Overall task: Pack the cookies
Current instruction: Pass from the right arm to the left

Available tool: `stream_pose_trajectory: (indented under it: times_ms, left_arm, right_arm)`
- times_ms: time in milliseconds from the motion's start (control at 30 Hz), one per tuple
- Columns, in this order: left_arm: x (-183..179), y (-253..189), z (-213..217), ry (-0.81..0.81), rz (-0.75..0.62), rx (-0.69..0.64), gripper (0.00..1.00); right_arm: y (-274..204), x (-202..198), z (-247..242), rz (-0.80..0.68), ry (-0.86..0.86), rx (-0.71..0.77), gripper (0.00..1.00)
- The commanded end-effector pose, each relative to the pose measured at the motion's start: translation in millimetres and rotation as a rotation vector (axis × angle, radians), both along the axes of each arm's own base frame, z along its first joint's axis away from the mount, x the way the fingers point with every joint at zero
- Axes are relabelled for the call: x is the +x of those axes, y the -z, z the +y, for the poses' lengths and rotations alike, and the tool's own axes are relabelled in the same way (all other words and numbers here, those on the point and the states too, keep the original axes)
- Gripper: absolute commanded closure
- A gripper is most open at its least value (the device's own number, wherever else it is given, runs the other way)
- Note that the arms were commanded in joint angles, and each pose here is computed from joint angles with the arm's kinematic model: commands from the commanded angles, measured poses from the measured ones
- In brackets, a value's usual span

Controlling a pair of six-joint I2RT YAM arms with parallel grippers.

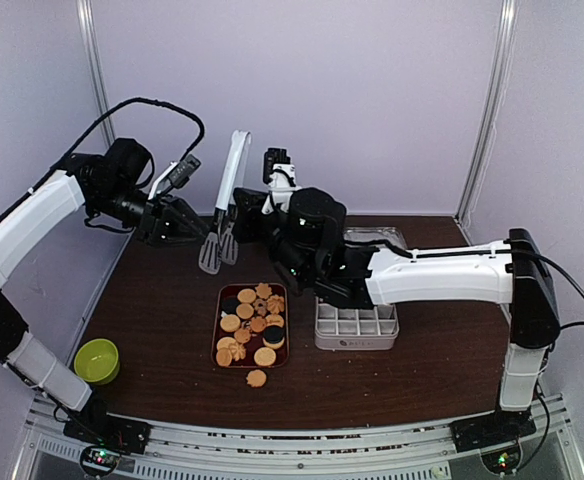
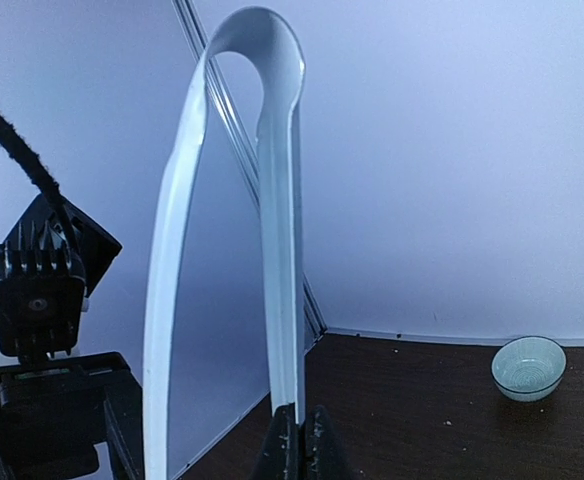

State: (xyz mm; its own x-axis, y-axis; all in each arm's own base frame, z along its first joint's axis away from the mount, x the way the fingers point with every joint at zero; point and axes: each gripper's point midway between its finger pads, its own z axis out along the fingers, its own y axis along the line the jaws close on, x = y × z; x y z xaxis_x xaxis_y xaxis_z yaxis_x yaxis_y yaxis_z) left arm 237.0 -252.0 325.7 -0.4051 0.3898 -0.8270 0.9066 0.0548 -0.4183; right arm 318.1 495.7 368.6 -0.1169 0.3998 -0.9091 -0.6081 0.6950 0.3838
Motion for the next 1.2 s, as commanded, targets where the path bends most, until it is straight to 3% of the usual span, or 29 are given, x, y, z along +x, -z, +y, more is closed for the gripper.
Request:
stream_pose_trajectory:
  times_ms: [0, 200, 300, 400, 633, 733, 867, 900, 933, 1000, 1133, 1167]
  left_arm:
    - [-3, -7, -6, 0.03, -0.001, -0.035, 0.45]
    - [5, -15, 2, -0.03, -0.103, 0.032, 0.17]
    - [0, -16, 3, -0.025, -0.124, 0.03, 0.12]
    - [-6, -9, -1, 0.003, -0.071, 0.01, 0.14]
    - [-22, 3, -8, 0.085, 0.018, -0.01, 0.36]
    - [-26, 3, -8, 0.106, 0.028, -0.012, 0.5]
    - [-30, 4, -7, 0.131, 0.043, -0.01, 0.83]
    - [-32, 3, -6, 0.141, 0.039, -0.007, 0.96]
    - [-33, 4, -5, 0.147, 0.044, -0.001, 1.0]
    - [-35, 5, -4, 0.161, 0.05, 0.008, 1.0]
    - [-38, 11, -1, 0.175, 0.043, 0.032, 1.0]
    - [-39, 13, 0, 0.177, 0.036, 0.04, 1.0]
  right_arm:
    - [-52, -16, -14, -0.067, -0.075, 0.151, 1.0]
    - [-41, -29, -38, -0.059, -0.087, 0.138, 1.0]
    - [-38, -32, -44, -0.055, -0.09, 0.147, 1.0]
    - [-38, -32, -41, -0.059, -0.098, 0.156, 1.0]
    - [-58, -30, -25, -0.092, -0.127, 0.19, 1.0]
    - [-60, -28, -21, -0.099, -0.127, 0.198, 1.0]
    - [-60, -29, -16, -0.111, -0.142, 0.199, 1.0]
    - [-59, -30, -14, -0.108, -0.152, 0.198, 1.0]
    - [-56, -31, -13, -0.102, -0.165, 0.193, 0.98]
    - [-53, -34, -13, -0.103, -0.205, 0.178, 0.76]
    - [-41, -43, -18, -0.056, -0.419, 0.118, 0.22]
    - [-38, -44, -24, -0.048, -0.462, 0.099, 0.19]
